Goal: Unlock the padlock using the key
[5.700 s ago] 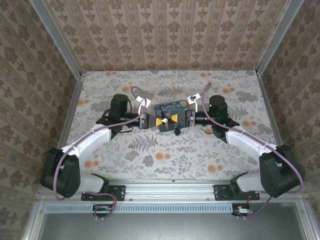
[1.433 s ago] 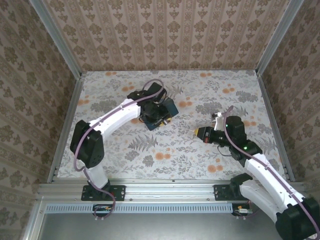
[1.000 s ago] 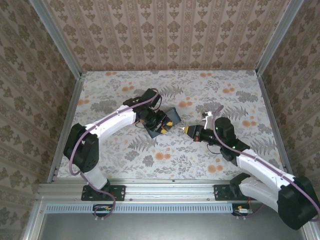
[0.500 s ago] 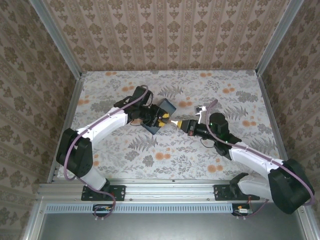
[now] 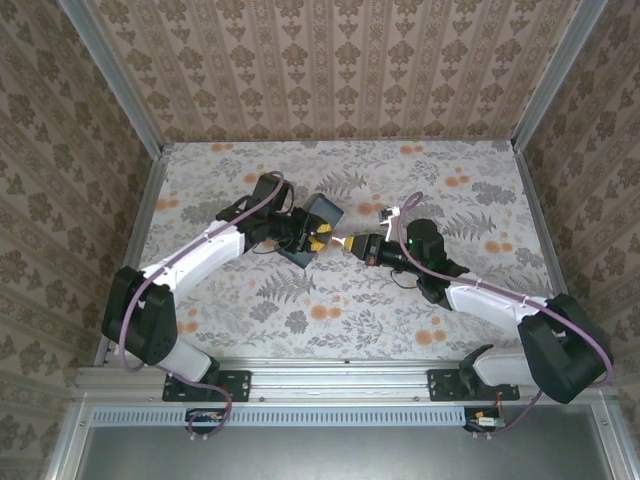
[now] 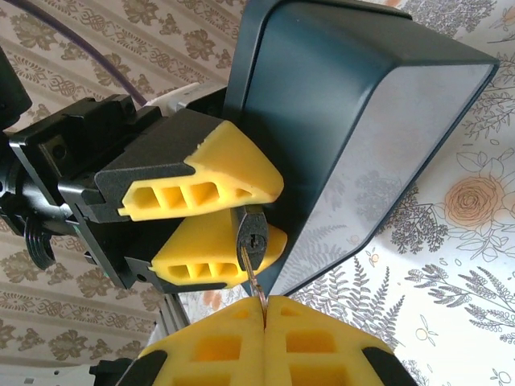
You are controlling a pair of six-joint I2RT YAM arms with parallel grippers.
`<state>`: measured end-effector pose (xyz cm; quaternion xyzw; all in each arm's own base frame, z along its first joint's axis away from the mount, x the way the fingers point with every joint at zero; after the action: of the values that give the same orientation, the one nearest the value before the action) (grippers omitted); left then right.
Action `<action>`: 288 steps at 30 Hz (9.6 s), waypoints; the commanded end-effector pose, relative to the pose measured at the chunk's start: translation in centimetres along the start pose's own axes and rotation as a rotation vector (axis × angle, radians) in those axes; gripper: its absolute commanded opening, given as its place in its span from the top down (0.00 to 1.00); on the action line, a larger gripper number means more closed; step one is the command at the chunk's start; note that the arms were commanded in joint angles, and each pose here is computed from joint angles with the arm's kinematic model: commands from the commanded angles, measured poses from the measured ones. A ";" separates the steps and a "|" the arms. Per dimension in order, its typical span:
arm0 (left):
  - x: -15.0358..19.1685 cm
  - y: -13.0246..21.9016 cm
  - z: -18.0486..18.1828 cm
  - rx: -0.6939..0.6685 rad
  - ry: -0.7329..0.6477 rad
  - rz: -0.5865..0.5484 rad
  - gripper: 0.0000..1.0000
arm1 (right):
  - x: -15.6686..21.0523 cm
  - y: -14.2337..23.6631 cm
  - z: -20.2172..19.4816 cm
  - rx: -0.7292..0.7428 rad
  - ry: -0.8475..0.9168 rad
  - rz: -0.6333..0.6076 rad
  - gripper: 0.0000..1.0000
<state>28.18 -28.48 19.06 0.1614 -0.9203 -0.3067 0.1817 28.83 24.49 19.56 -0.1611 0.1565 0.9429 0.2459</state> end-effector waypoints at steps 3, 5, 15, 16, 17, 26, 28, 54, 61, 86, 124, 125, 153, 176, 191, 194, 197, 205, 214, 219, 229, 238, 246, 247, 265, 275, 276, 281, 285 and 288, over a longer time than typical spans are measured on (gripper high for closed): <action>0.4 1.6 -1.9 0.088 -0.023 -0.010 0.85 | -0.3 -0.4 2.2 -0.088 0.023 0.008 0.98; 0.4 1.6 -1.9 0.089 -0.022 -0.012 0.85 | -0.2 -0.5 2.2 -0.088 0.023 0.017 0.98; 0.2 1.8 -1.8 0.101 -0.018 -0.030 0.87 | -0.2 -1.0 1.6 -0.073 0.011 0.015 0.98; 0.2 1.8 -1.8 0.102 -0.017 -0.030 0.87 | -0.3 -1.1 1.6 -0.071 0.011 0.013 0.98; 0.2 1.8 -1.8 0.103 -0.018 -0.030 0.87 | -0.3 -1.1 1.6 -0.071 0.010 0.014 0.98; 0.2 1.9 -1.8 0.108 -0.019 -0.035 0.88 | -0.3 -1.5 1.3 -0.078 -0.008 0.012 0.98; 0.2 1.9 -1.8 0.108 -0.019 -0.036 0.88 | -0.4 -1.5 1.5 -0.083 -0.005 0.010 0.98; 0.0 2.2 -0.9 0.080 -0.014 -0.052 0.90 | -0.4 -1.8 2.5 -0.109 0.009 0.010 0.98; 0.1 2.4 -0.9 0.082 -0.014 -0.055 0.91 | -0.6 -1.9 2.5 -0.107 0.009 0.001 0.98; -0.1 2.8 -0.9 0.089 -0.011 -0.074 0.93 | -0.1 -2.4 0.6 -0.053 -0.005 0.015 0.98; -0.1 3.3 -0.8 0.085 -0.014 -0.089 0.95 | -0.2 -2.8 1.9 -0.089 0.014 0.020 0.98; -0.1 3.3 -0.8 0.087 -0.015 -0.090 0.95 | -0.1 -2.8 1.9 -0.090 0.014 0.021 0.98; 0.0 3.4 -0.5 0.078 -0.013 -0.091 0.96 | -0.3 -3.0 2.6 -0.114 0.027 0.018 0.98; -0.1 3.1 -0.6 0.088 0.002 -0.100 0.97 | 0.4 -3.8 3.3 -0.147 0.039 0.041 0.98; 0.1 3.0 -0.5 0.081 -0.023 -0.086 0.97 | 0.6 -3.6 4.1 -0.188 0.049 0.025 0.99; 0.4 3.0 -0.8 0.074 -0.056 -0.065 0.97 | 0.6 -3.7 4.3 -0.196 0.061 0.031 0.99; 0.4 2.9 -0.7 0.072 -0.062 -0.062 0.97 | 0.5 -3.8 4.7 -0.212 0.067 0.034 0.99; 0.5 2.6 -0.6 0.084 -0.053 -0.055 0.99 | 0.6 -3.7 5.6 -0.245 0.081 0.045 0.93; 0.5 2.7 -0.6 0.085 -0.045 -0.056 1.00 | 0.5 -4.0 5.1 -0.228 0.064 0.041 0.89; 0.6 2.9 -0.4 0.074 -0.046 -0.054 1.00 | 0.5 -3.8 5.4 -0.247 0.068 0.032 0.97; -0.3 3.9 0.0 0.068 -0.058 -0.073 1.00 | 0.7 -2.8 5.6 -0.262 0.074 0.062 1.00; -1.3 7.5 1.0 0.033 -0.188 0.006 1.00 | 4.1 -0.6 6.5 -0.253 0.161 0.365 1.00; 0.8 8.1 -0.7 0.123 -0.278 0.160 1.00 | 5.8 -0.8 6.7 -0.271 0.170 0.523 1.00; 1.1 8.3 -0.7 0.120 -0.284 0.174 1.00 | 5.9 -1.2 6.2 -0.259 0.164 0.543 1.00; 2.3 9.2 1.0 0.073 -0.227 0.231 1.00 | 4.7 -2.9 5.5 -0.219 0.198 0.479 1.00; 1.7 8.5 1.4 0.064 -0.203 0.215 1.00 | 3.7 -3.0 7.1 -0.263 0.222 0.425 1.00; 1.6 8.5 1.2 0.070 -0.205 0.210 1.00 | 3.7 -3.2 6.9 -0.252 0.219 0.428 1.00; 1.4 8.3 1.1 0.070 -0.202 0.205 1.00 | 3.5 -3.8 7.2 -0.264 0.218 0.432 1.00; 1.3 8.1 1.2 0.068 -0.196 0.205 1.00 | 3.7 -4.0 7.1 -0.259 0.218 0.435 1.00; 1.2 8.1 1.1 0.070 -0.197 0.202 1.00 | 3.7 -4.2 6.6 -0.241 0.212 0.431 1.00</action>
<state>24.86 -21.92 22.77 0.0444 -0.9488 -0.2848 0.1295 25.84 31.49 22.29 -0.2339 0.1047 0.9666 -0.0082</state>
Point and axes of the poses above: each hand's point on the last joint's axis, 136 mm out from that joint toward the fingers, its own y axis back along the fingers, its own z axis along the line the jaws close on, x = y × z, the point moved 2 cm from there along y, back along the fingers, and after that the axes turned 12 degrees about -y, right-handed, at the moved point
